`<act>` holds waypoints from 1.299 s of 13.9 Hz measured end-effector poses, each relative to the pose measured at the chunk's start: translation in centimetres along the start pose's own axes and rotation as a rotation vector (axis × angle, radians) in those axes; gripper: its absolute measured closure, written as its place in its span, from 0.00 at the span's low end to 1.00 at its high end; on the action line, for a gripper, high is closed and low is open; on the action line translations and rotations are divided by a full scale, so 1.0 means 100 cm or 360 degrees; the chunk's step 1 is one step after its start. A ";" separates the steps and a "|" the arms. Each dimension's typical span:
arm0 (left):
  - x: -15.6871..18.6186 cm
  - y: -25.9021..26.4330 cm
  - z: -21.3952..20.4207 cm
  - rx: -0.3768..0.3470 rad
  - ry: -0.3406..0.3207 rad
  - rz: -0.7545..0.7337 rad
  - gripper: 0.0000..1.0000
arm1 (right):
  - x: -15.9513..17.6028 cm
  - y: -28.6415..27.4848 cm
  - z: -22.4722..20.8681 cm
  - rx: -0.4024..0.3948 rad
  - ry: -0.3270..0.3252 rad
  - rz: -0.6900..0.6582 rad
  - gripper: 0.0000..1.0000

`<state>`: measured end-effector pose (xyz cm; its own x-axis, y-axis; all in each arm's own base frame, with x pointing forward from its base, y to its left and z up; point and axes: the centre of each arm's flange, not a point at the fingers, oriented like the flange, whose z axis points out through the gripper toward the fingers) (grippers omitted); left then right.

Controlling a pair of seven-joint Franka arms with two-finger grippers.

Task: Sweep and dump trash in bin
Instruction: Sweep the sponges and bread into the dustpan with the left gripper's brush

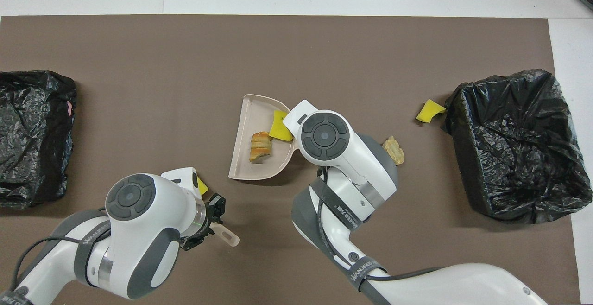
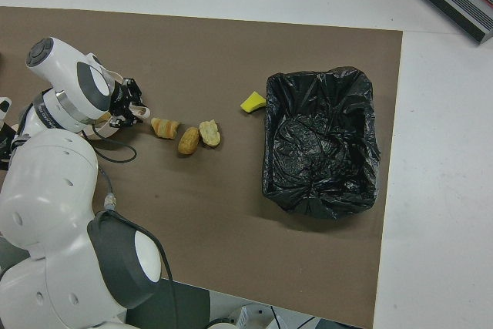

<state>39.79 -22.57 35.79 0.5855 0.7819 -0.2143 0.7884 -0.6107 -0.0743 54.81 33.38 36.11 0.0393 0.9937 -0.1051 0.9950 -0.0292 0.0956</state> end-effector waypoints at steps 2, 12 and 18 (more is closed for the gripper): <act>0.018 0.014 -0.005 -0.0047 0.0012 0.0005 0.73 | -0.001 0.000 -0.002 -0.0002 0.0000 0.0002 0.57; -0.012 0.065 0.001 -0.0092 0.0076 0.1018 0.73 | -0.008 0.001 0.006 0.0006 0.0000 0.0015 0.57; -0.047 0.070 -0.002 -0.0048 0.0061 0.1514 0.73 | -0.003 -0.002 0.003 0.0001 -0.0004 -0.0004 0.67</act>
<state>42.61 -30.52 36.45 0.9895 -0.0372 -0.1397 -0.0174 -0.9900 0.1402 54.62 33.10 35.77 0.0370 0.9935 -0.1080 0.9951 -0.0268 0.0948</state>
